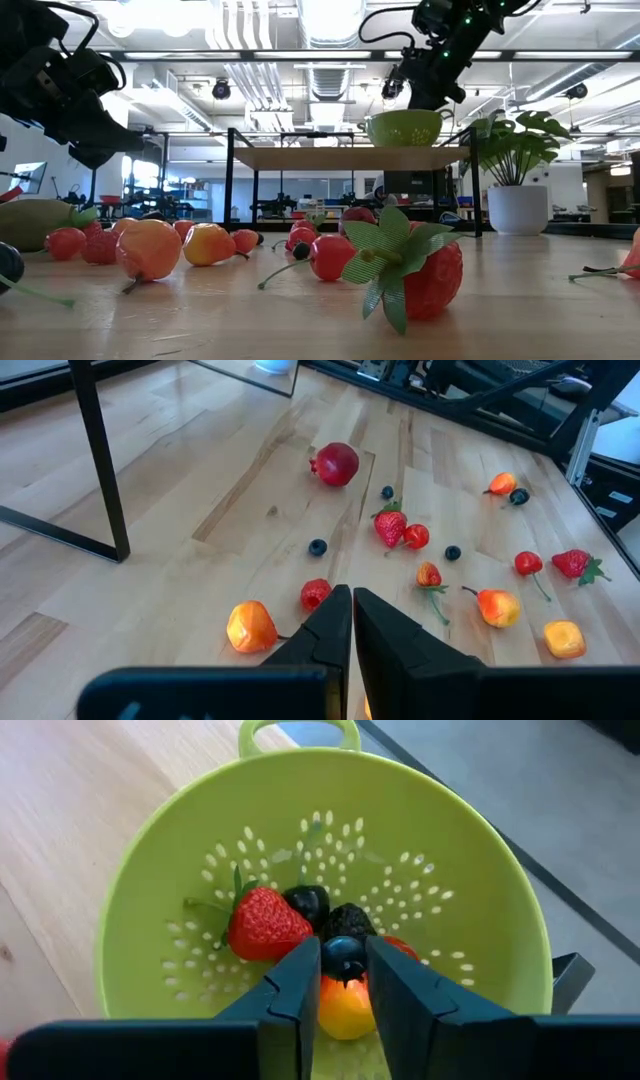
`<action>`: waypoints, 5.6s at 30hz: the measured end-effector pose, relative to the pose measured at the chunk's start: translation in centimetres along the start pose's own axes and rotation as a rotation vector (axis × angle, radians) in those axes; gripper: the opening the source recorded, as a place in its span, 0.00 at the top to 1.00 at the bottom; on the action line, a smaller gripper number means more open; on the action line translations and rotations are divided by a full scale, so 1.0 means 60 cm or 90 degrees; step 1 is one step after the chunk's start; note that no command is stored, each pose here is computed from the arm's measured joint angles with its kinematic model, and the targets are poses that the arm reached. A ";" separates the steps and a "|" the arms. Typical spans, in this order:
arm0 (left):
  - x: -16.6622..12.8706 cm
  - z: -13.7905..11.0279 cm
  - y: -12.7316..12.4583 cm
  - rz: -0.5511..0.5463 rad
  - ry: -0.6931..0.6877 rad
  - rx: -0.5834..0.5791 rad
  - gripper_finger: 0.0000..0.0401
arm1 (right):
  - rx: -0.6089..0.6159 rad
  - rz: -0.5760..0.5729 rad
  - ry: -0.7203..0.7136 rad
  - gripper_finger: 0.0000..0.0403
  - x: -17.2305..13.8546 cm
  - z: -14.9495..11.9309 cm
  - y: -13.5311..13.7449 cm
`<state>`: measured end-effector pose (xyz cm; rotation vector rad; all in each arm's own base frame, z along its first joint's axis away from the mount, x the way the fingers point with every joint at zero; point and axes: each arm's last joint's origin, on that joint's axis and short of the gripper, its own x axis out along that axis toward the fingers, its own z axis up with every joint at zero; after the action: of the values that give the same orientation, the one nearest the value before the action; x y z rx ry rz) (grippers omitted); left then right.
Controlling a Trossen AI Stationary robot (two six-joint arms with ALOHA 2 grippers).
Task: Build produce basket
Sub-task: Put the blueberry into green basket, then put the black cherry into the green basket
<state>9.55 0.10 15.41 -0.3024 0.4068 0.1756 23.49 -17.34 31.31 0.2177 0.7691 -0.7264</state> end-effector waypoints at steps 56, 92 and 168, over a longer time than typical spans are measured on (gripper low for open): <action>0.000 0.000 0.000 0.000 0.000 0.000 0.95 | 0.006 0.288 -0.054 0.68 -0.105 0.068 0.041; 0.000 0.000 0.000 0.000 0.000 0.000 0.95 | -0.278 0.856 -0.224 0.69 -0.234 0.063 0.253; 0.000 0.000 0.000 0.000 0.000 0.000 0.95 | -0.412 0.354 0.358 0.65 -0.134 -0.379 0.563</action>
<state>9.55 0.10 15.40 -0.3024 0.4074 0.1756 29.47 21.57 18.24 0.0335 1.3643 0.1479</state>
